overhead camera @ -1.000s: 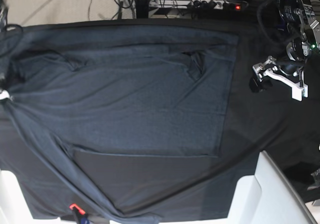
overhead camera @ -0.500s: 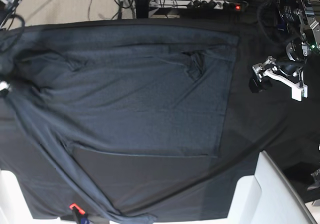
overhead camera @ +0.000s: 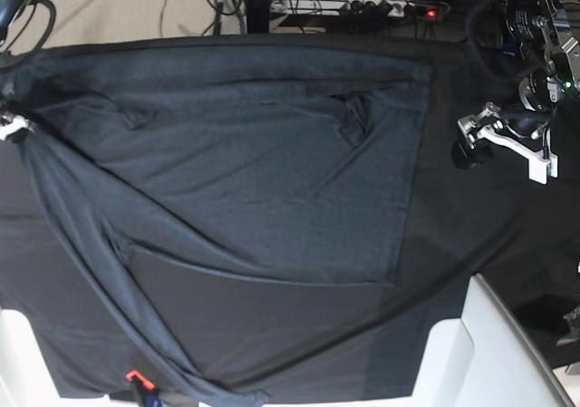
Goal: Fold the T-shirt properly
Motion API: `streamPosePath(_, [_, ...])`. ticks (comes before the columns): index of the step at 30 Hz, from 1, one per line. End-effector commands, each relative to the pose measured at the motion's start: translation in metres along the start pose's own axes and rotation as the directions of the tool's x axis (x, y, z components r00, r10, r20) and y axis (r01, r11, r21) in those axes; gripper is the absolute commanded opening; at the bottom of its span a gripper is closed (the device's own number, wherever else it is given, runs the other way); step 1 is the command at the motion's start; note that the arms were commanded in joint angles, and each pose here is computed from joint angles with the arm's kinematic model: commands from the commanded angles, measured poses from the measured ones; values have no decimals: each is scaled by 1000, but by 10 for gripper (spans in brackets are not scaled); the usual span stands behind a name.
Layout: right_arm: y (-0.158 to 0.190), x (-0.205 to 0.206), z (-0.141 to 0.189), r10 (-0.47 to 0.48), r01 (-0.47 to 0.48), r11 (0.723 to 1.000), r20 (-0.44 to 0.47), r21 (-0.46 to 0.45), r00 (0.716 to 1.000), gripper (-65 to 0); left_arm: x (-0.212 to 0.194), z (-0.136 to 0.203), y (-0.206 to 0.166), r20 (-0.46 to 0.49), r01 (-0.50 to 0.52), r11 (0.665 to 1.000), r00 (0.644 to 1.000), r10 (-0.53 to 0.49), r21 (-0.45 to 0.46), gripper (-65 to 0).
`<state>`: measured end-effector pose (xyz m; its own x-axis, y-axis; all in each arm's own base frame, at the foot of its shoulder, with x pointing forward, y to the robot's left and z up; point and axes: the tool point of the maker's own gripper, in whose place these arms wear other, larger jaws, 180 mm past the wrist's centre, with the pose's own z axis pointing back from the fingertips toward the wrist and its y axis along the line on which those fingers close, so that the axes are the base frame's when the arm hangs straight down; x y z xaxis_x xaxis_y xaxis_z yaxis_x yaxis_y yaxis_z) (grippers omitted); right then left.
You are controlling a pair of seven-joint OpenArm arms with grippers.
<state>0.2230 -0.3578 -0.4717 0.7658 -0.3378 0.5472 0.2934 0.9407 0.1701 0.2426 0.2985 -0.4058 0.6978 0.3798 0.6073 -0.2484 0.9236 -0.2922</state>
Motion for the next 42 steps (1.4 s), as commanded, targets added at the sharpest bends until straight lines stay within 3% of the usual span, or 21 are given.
streamPosePath(1, [-5,19,6,23,-23,1000,33,-10,999,-626,15,3,-1,44,14,1000,999,-14,-8,0])
streamPosePath(7, [12,54,25,103,-101,995,116,-19,988,-407,13,4,0,41,13,1000,999,-13,-5,0])
streamPosePath(11, [27,88,31,136,-136,991,175,-15,975,-335,12,5,2,39,11,1000,999,-11,-1,0])
streamPosePath(15, [39,117,16,121,-128,991,184,26,976,-330,11,5,2,37,11,1000,999,-11,-1,0])
streamPosePath(18, [50,124,-8,115,-126,989,136,76,984,-330,11,5,2,37,11,1000,999,-11,-1,0])
streamPosePath(24, [55,124,-50,8,-24,989,107,148,994,-330,13,5,3,38,16,1000,999,-16,3,0])
streamPosePath(29, [47,113,-69,-51,35,988,104,149,993,-330,13,6,4,39,16,1000,999,-16,3,0])
streamPosePath(37, [49,108,-74,-24,10,990,99,142,995,-330,13,6,4,39,17,1000,999,-17,4,0])
streamPosePath(42, [26,119,-70,-47,40,998,136,55,990,-330,13,6,4,39,17,1000,999,-17,4,0])
